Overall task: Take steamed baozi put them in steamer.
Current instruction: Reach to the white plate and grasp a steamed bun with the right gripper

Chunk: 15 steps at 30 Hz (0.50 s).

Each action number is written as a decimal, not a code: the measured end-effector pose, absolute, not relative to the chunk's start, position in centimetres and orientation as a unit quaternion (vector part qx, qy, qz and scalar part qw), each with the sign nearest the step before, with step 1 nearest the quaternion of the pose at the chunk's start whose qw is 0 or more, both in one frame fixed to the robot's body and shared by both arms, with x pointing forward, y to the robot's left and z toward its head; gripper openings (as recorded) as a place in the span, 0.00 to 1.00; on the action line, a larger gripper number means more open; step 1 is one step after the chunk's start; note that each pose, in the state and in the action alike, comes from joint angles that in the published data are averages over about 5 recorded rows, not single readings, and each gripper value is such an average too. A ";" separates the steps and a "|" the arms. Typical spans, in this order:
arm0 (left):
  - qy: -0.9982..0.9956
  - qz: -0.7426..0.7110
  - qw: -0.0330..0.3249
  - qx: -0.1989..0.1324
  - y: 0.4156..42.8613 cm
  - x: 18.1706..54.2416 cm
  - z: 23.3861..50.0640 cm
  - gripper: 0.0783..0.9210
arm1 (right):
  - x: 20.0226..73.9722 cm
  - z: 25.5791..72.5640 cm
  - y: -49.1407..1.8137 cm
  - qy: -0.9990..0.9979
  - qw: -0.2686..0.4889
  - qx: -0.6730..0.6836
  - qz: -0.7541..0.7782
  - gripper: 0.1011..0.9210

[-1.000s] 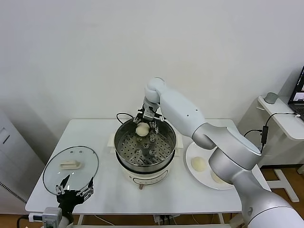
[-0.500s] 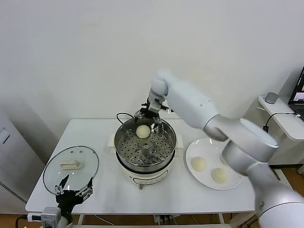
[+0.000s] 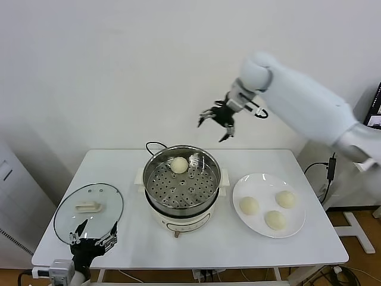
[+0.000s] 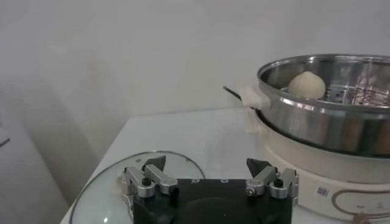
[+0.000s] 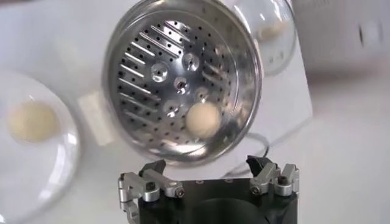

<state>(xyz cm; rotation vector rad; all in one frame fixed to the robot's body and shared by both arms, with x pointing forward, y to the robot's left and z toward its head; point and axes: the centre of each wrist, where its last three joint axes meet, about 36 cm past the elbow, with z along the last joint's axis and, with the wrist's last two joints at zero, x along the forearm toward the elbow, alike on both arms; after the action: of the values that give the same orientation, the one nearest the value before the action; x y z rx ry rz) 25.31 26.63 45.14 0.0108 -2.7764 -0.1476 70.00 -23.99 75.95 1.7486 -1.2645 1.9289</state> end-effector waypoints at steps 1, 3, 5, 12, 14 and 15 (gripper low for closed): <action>-0.983 -0.051 0.179 0.003 26.7 25.3 45.2 0.88 | 69.6 75.8 -25.0 -0.454 0.146 0.591 0.650 0.88; -0.983 -0.048 0.179 0.001 26.6 25.3 45.2 0.88 | 68.7 75.3 -26.8 -0.490 0.189 0.574 0.629 0.88; -0.983 -0.046 0.179 -0.001 26.6 25.2 45.2 0.88 | 67.9 74.4 -28.4 -0.515 0.224 0.561 0.609 0.88; -0.983 -0.043 0.181 -0.003 26.6 24.8 45.0 0.88 | 65.5 68.5 -31.1 -0.552 0.309 0.533 0.561 0.88; -0.982 -0.043 0.183 -0.003 26.6 24.7 44.9 0.88 | 64.9 66.3 -31.5 -0.556 0.327 0.529 0.551 0.88; -0.982 -0.043 0.184 -0.004 26.6 24.7 44.9 0.88 | 64.7 65.2 -31.6 -0.557 0.334 0.528 0.547 0.88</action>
<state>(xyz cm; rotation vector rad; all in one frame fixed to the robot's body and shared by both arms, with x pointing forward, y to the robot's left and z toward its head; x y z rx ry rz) 24.67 26.62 44.87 -0.0101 -2.7697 -0.1219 64.67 -31.58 65.22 1.3781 -1.4542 1.4268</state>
